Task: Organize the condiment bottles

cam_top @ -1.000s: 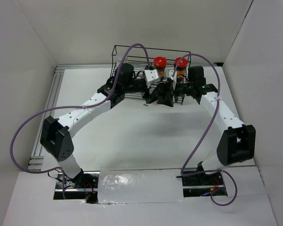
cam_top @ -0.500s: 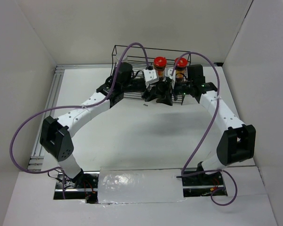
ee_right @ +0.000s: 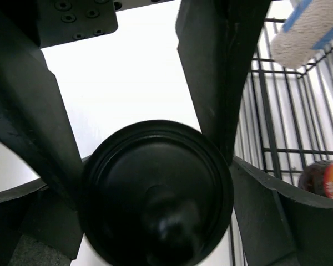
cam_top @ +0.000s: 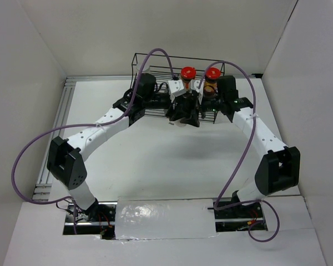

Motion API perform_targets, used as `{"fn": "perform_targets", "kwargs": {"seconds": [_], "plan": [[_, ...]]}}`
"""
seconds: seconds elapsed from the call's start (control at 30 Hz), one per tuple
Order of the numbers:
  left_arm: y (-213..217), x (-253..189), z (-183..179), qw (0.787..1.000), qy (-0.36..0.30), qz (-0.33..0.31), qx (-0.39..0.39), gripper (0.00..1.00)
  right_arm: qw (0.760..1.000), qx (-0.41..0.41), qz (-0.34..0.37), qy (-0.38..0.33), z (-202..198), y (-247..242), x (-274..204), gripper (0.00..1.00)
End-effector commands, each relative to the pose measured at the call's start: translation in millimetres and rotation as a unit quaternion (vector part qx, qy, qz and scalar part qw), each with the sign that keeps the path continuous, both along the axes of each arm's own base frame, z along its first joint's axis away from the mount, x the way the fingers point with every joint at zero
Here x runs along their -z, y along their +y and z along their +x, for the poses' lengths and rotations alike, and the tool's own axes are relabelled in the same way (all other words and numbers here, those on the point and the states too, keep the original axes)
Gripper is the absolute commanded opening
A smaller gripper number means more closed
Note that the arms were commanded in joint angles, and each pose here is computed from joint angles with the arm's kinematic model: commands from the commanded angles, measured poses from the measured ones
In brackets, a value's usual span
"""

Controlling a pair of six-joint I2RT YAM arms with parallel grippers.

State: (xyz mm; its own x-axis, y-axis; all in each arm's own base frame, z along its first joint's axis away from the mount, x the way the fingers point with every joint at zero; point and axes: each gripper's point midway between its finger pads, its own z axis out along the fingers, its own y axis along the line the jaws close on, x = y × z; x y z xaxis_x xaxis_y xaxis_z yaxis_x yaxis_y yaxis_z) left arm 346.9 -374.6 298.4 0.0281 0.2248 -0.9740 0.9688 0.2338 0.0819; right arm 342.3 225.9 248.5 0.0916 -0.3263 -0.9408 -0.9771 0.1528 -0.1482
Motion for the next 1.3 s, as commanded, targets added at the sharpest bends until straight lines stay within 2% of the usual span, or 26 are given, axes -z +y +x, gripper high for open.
{"fn": "perform_targets", "kwargs": {"seconds": [0.0, 0.23, 0.37, 0.5, 0.57, 0.6, 0.73, 0.9, 1.27], "plan": [[4.2, -50.2, 10.7, 0.998, -0.029, -0.046, -0.032, 0.00, 0.998, 0.029, 0.018, -0.056, 9.5, -5.5, -33.5, 1.00], [27.3, -64.1, 40.1, 0.990, -0.031, -0.055, -0.127, 0.00, 0.993, 0.086, 0.023, -0.082, 19.7, -23.7, -43.8, 1.00], [45.2, -84.5, 61.3, 0.975, -0.054, -0.069, -0.203, 0.00, 0.988, 0.120, 0.014, -0.096, 22.3, -39.4, -52.6, 1.00], [75.3, -115.5, 92.5, 0.938, -0.083, -0.096, -0.322, 0.00, 0.974, 0.175, 0.024, -0.144, 16.1, -60.2, -72.3, 1.00], [80.0, -128.0, 95.9, 0.930, -0.086, -0.115, -0.338, 0.00, 0.969, 0.188, 0.027, -0.157, 12.5, -64.7, -75.2, 1.00], [93.0, -134.1, 103.1, 0.915, -0.089, -0.123, -0.373, 0.00, 0.966, 0.193, 0.033, -0.169, 7.0, -66.5, -82.1, 1.00], [98.2, -142.7, 112.3, 0.907, -0.090, -0.162, -0.379, 0.00, 0.963, 0.209, 0.027, -0.168, 0.5, -73.9, -74.1, 1.00], [105.2, -133.5, 136.1, 0.897, -0.097, -0.167, -0.398, 0.00, 0.957, 0.231, 0.018, -0.175, -1.6, -88.3, -72.9, 1.00], [101.6, -94.7, 167.2, 0.900, -0.102, -0.175, -0.386, 0.00, 0.955, 0.253, 0.005, -0.157, -1.7, -114.7, -53.3, 1.00]]}}
